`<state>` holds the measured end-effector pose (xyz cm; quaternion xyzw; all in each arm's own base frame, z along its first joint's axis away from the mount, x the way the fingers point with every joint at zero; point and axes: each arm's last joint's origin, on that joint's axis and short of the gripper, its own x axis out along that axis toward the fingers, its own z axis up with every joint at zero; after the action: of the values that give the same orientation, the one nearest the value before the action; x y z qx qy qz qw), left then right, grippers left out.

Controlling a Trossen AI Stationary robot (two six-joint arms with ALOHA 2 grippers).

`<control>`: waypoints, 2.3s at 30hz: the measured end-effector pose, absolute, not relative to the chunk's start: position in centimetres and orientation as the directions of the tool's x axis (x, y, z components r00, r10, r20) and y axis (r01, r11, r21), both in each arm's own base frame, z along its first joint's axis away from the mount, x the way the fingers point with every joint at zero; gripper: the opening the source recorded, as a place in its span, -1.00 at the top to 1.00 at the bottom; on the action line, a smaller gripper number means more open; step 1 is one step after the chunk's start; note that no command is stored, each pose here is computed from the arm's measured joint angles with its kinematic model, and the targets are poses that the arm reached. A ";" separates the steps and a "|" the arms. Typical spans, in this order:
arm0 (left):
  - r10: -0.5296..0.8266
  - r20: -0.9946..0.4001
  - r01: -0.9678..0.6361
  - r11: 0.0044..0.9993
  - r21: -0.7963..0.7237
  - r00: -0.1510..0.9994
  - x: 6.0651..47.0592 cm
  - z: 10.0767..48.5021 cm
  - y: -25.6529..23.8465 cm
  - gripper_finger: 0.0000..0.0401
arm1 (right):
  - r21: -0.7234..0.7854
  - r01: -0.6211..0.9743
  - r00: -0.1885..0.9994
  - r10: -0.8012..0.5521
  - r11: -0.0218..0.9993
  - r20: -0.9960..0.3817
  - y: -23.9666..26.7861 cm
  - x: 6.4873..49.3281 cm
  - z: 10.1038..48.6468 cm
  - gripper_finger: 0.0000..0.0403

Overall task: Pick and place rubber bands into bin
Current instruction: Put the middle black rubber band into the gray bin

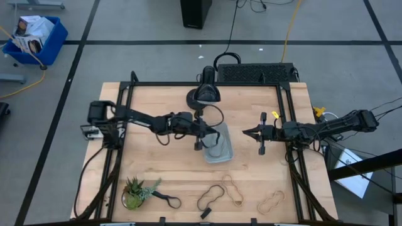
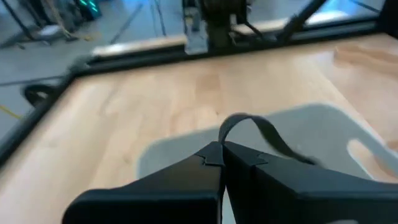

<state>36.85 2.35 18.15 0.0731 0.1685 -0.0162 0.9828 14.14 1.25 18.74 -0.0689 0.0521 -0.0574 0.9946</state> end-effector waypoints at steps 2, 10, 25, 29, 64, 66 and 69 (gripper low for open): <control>-0.028 -0.350 0.077 0.989 0.128 0.936 37.3 17.4 2.5 0.99 | -0.143 0.107 0.988 -0.121 0.984 -0.095 1.2 14.1 18.7 1.00; -0.045 -0.392 0.104 0.986 0.130 0.919 38.0 15.7 2.4 0.95 | -0.145 0.108 0.988 -0.122 0.984 -0.095 1.2 14.1 18.7 1.00; -0.132 -0.382 0.215 0.959 0.184 0.915 39.7 17.5 0.5 0.98 | -0.143 0.109 0.989 -0.122 0.984 -0.087 1.2 14.1 18.8 1.00; -0.149 -0.415 0.253 0.945 0.209 0.898 41.1 19.6 -0.3 0.98 | -0.143 0.109 0.989 -0.122 0.984 -0.087 1.2 14.1 18.8 1.00; -0.094 -0.515 0.221 0.956 0.192 0.852 40.9 18.8 0.0 0.98 | -0.142 0.106 0.988 -0.120 0.984 -0.095 1.2 14.1 18.7 1.00; -0.082 -0.530 0.209 0.960 0.185 0.844 40.8 18.1 0.4 0.98 | -0.142 0.106 0.988 -0.120 0.984 -0.095 1.2 14.1 18.7 1.00; -0.074 -0.544 0.193 0.967 0.165 0.835 40.7 17.9 0.7 0.98 | -0.142 0.106 0.989 -0.120 0.984 -0.092 1.2 14.1 18.8 1.00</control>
<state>40.68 0.72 17.89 0.1069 0.2781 -0.0702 0.9520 14.15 1.25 18.78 -0.0683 0.0501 -0.0569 0.9948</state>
